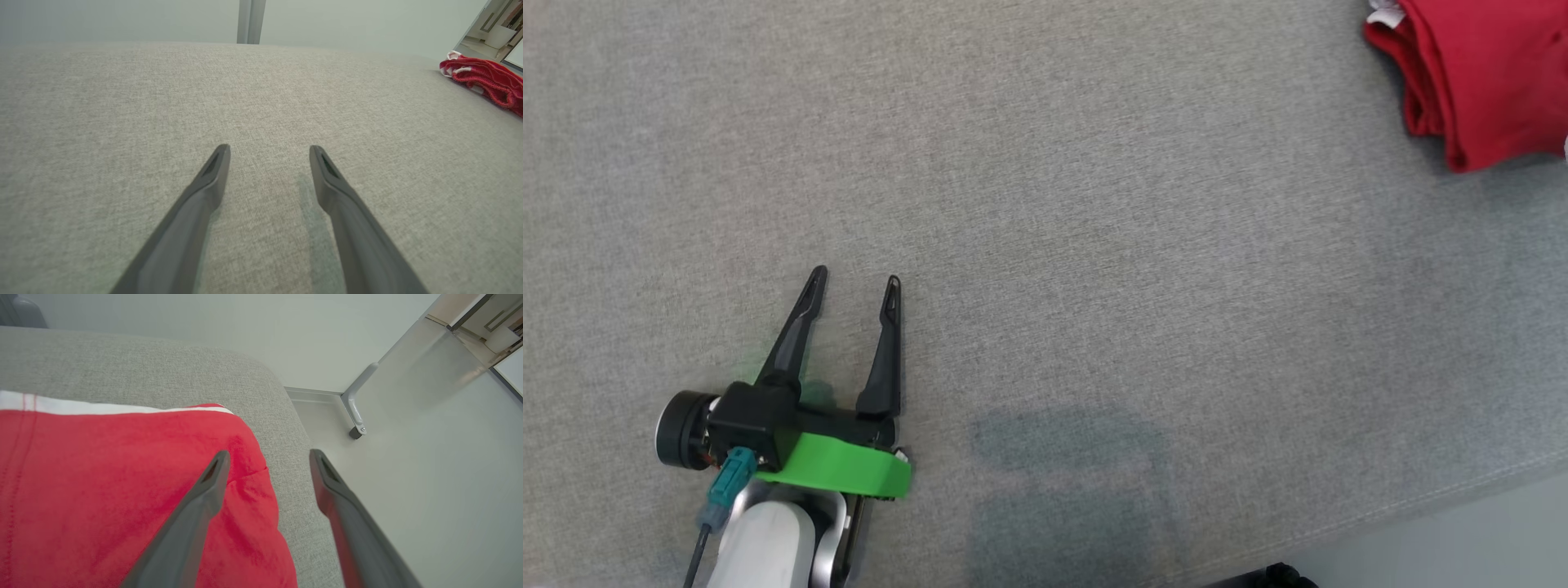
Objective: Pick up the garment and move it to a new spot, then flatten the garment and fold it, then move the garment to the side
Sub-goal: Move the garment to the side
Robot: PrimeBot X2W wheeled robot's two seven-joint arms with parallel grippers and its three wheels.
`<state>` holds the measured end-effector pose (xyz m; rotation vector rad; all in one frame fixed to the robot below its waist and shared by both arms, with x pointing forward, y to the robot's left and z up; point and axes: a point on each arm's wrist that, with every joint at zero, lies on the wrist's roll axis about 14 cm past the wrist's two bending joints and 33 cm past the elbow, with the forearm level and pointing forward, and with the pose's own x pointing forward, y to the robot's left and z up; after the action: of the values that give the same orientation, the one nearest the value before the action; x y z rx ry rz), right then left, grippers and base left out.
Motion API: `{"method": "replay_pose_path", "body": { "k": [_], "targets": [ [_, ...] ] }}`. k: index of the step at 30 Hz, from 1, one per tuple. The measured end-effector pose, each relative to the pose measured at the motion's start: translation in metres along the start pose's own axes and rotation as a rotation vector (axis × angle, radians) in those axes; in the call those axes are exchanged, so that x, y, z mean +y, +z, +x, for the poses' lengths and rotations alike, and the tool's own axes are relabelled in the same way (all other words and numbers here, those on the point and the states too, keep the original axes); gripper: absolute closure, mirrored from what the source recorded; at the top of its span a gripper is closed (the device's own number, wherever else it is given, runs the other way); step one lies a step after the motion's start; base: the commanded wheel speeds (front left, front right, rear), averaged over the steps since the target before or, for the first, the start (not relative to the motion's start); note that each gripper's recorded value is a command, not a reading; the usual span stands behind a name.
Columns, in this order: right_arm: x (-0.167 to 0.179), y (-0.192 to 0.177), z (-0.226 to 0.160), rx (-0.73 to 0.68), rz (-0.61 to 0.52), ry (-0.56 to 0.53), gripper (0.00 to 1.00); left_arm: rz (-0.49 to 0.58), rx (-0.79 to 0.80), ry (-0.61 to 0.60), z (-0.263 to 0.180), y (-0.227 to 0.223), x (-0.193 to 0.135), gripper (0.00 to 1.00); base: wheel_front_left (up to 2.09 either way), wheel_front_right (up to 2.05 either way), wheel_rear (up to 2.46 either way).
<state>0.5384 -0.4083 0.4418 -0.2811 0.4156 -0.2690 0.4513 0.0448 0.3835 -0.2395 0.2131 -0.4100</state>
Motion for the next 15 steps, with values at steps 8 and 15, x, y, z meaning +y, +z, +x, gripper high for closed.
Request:
{"method": "replay_pose_path", "body": {
  "k": [8,15],
  "targets": [
    [0.015,0.032,-0.018,-0.103,0.001,0.044,0.0,-0.01,-0.026,-0.022,-0.003,0.014,-0.014,0.0,0.0,0.0,0.0],
    [0.059,0.083,-0.047,-0.281,0.028,0.159,0.0,0.0,-0.103,0.043,-0.014,0.044,-0.004,0.0,0.0,0.0,0.0]
  ]
}}
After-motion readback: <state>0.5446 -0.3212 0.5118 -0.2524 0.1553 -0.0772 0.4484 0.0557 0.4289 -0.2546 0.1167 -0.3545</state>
